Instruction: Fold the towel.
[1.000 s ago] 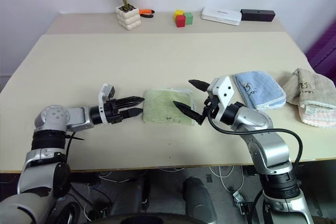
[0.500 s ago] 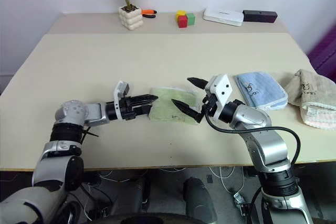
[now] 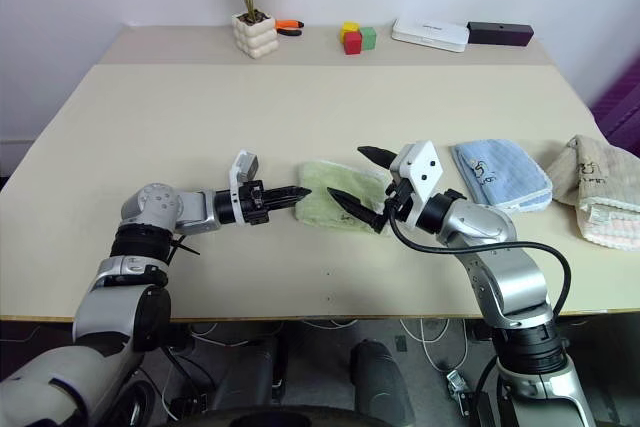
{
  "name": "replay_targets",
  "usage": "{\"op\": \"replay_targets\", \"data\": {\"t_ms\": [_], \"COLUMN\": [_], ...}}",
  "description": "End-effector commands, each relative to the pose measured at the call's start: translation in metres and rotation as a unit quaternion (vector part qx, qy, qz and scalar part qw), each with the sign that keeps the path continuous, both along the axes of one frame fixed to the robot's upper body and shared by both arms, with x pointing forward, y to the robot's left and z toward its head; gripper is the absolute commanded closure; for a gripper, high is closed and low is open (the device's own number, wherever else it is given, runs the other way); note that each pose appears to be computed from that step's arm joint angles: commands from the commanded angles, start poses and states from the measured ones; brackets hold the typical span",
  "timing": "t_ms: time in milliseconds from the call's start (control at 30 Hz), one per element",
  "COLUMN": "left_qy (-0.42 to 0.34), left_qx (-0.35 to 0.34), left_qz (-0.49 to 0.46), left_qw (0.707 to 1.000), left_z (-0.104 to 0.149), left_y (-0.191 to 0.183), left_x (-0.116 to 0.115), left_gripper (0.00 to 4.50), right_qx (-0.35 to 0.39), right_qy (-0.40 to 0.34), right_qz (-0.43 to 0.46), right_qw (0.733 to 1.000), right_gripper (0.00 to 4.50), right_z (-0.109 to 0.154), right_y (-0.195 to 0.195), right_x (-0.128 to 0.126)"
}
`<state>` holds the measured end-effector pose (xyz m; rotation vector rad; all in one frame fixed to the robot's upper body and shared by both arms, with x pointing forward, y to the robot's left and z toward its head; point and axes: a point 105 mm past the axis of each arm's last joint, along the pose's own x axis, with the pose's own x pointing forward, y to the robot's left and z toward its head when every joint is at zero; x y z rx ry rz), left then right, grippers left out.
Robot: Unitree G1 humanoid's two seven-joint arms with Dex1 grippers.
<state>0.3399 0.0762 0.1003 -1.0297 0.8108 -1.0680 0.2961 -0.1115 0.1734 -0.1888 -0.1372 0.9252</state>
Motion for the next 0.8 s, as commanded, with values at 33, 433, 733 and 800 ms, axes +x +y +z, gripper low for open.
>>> {"op": "replay_targets", "data": {"t_ms": [33, 433, 733, 800], "left_qy": [0.017, -0.053, -0.097, -0.097], "left_qx": [0.024, 0.046, 0.020, 0.018], "left_qz": [0.017, 0.287, 0.492, 0.548], "left_qw": [0.999, 0.955, 0.865, 0.831], "left_z": [-0.013, 0.004, 0.029, 0.032], "left_y": [0.006, 0.103, 0.197, 0.225], "left_x": [0.001, 0.053, 0.049, 0.044], "left_gripper": [4.45, 4.45, 4.45, 4.45], "right_qx": [0.007, 0.006, 0.003, 0.004], "right_qy": [-0.029, -0.030, -0.030, -0.029], "right_qz": [0.005, 0.009, 0.027, 0.034], "right_qw": [1.000, 0.999, 0.999, 0.999], "right_gripper": [0.00, 0.00, 0.00, 0.00], "right_z": [0.012, 0.012, 0.013, 0.014], "right_y": [0.003, 0.004, 0.007, 0.009], "right_x": [-0.003, -0.001, 0.004, 0.005]}}
